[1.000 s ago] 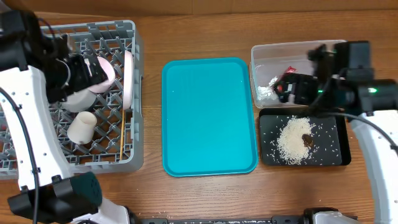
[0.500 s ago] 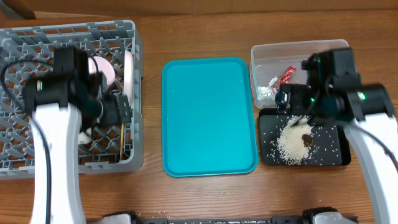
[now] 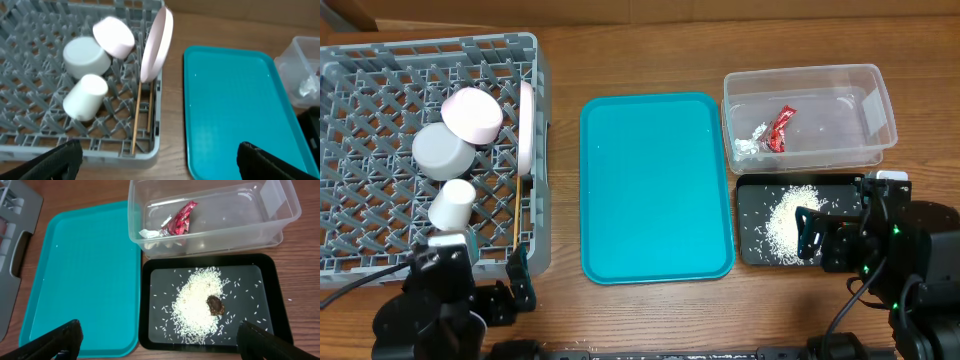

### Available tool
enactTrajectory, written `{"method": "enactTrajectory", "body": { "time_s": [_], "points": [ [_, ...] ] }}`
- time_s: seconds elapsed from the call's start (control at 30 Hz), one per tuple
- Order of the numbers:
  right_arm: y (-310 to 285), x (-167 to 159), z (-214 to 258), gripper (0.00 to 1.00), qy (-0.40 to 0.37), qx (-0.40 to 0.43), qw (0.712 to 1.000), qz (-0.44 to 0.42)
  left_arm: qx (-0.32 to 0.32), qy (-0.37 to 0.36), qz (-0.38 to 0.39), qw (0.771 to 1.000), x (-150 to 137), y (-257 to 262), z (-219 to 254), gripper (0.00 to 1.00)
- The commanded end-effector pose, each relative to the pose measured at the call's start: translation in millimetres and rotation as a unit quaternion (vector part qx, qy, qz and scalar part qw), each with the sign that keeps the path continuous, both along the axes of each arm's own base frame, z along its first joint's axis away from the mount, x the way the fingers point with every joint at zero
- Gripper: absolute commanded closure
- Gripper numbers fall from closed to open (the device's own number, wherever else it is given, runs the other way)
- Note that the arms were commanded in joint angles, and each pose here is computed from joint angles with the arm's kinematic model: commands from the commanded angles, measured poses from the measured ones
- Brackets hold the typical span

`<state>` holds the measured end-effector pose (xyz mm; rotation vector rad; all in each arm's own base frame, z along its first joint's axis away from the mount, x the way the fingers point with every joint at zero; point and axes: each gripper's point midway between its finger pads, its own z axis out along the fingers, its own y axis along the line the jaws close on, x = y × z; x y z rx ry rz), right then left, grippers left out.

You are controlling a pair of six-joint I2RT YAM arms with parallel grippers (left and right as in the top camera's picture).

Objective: Sort waste into correct bins and load items into the dishwasher

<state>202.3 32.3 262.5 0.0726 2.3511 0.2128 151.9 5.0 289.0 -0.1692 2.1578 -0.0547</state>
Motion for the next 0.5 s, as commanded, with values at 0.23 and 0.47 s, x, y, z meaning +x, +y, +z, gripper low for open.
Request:
{"method": "enactTrajectory", "body": {
  "time_s": [0.23,0.47],
  "points": [
    [-2,0,-2,0.0,0.001,-0.003,1.0,-0.007,-0.008,0.061,0.006,0.998,-18,0,-27,0.0],
    [-6,-6,14,0.0,-0.073,-0.003,0.997,-0.009,-0.008,0.061,0.007,0.998,-18,0,-27,0.0]
  ]
}}
